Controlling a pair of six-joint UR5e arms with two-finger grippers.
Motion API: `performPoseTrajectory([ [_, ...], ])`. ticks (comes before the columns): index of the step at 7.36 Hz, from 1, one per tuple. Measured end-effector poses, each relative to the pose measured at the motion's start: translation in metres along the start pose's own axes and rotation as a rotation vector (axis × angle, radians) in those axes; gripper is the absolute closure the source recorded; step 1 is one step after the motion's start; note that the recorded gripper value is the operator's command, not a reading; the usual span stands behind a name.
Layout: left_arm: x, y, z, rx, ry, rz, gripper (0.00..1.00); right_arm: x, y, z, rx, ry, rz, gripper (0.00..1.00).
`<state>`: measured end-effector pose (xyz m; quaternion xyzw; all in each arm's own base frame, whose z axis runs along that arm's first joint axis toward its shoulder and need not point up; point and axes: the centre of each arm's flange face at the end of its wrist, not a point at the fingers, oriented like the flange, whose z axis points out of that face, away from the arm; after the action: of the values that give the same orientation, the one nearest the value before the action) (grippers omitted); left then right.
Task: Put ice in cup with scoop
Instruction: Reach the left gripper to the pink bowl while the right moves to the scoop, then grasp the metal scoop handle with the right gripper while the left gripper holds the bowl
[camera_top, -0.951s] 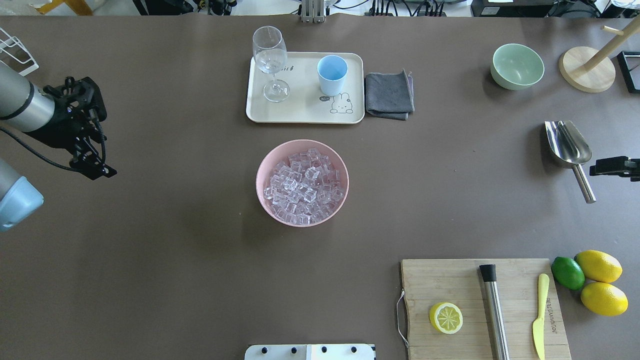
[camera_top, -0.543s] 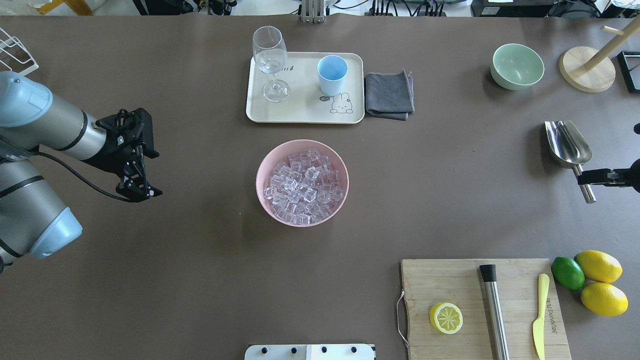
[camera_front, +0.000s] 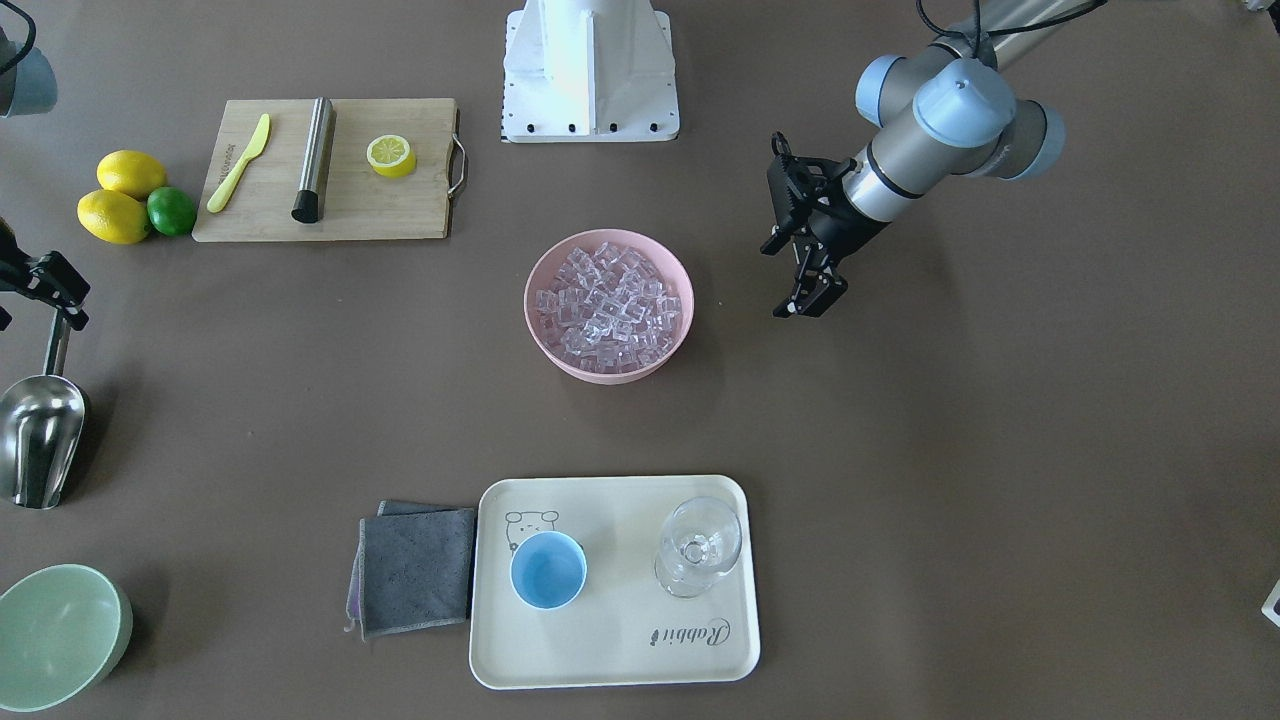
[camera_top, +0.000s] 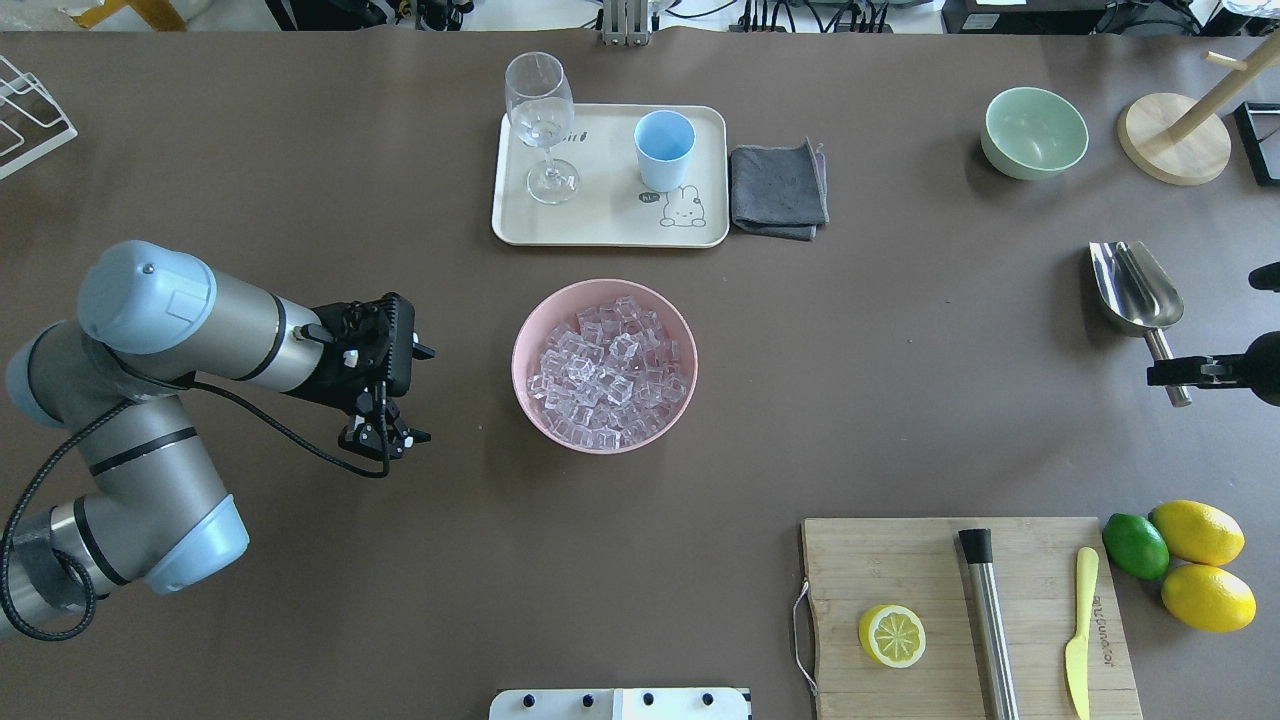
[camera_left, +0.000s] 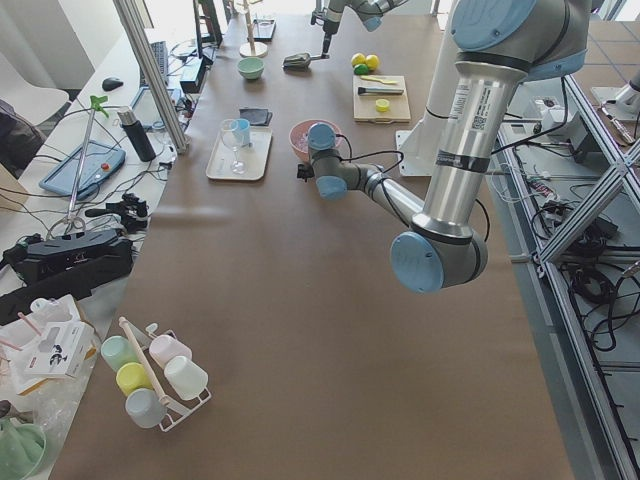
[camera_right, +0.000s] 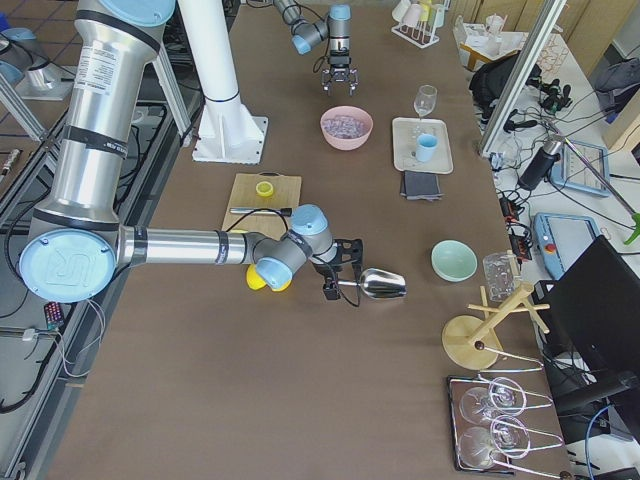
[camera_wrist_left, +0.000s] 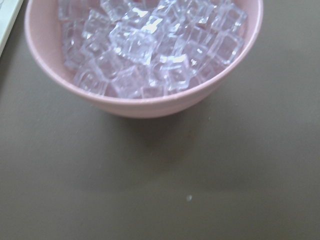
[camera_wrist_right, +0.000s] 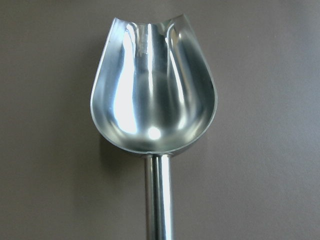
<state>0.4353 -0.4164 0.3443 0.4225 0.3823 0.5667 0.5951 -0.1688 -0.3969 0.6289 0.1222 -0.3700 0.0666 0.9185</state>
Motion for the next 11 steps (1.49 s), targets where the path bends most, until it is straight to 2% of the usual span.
performPoseTrajectory([
  [1, 0.014, -0.021, 0.013, 0.020, -0.009, 0.039, 0.01, 0.000, 0.001, 0.004, 0.000, -0.006, -0.007, 0.24],
  [4, 0.039, -0.060, 0.043, 0.040, -0.058, 0.111, 0.01, -0.009, 0.001, 0.010, -0.003, -0.017, -0.014, 0.45],
  [6, 0.041, -0.059, 0.051, 0.044, -0.070, 0.118, 0.01, -0.012, 0.003, 0.012, -0.009, -0.017, -0.020, 0.75],
  [7, 0.040, -0.056, 0.055, 0.047, -0.074, 0.116, 0.01, -0.012, 0.004, 0.013, -0.012, -0.016, -0.022, 1.00],
  [10, 0.034, -0.050, 0.057, 0.045, -0.083, 0.105, 0.01, -0.010, 0.007, 0.012, -0.014, -0.014, -0.029, 1.00],
  [11, 0.030, -0.048, 0.055, 0.042, -0.088, 0.072, 0.01, -0.011, 0.008, 0.009, -0.015, -0.019, -0.038, 1.00],
])
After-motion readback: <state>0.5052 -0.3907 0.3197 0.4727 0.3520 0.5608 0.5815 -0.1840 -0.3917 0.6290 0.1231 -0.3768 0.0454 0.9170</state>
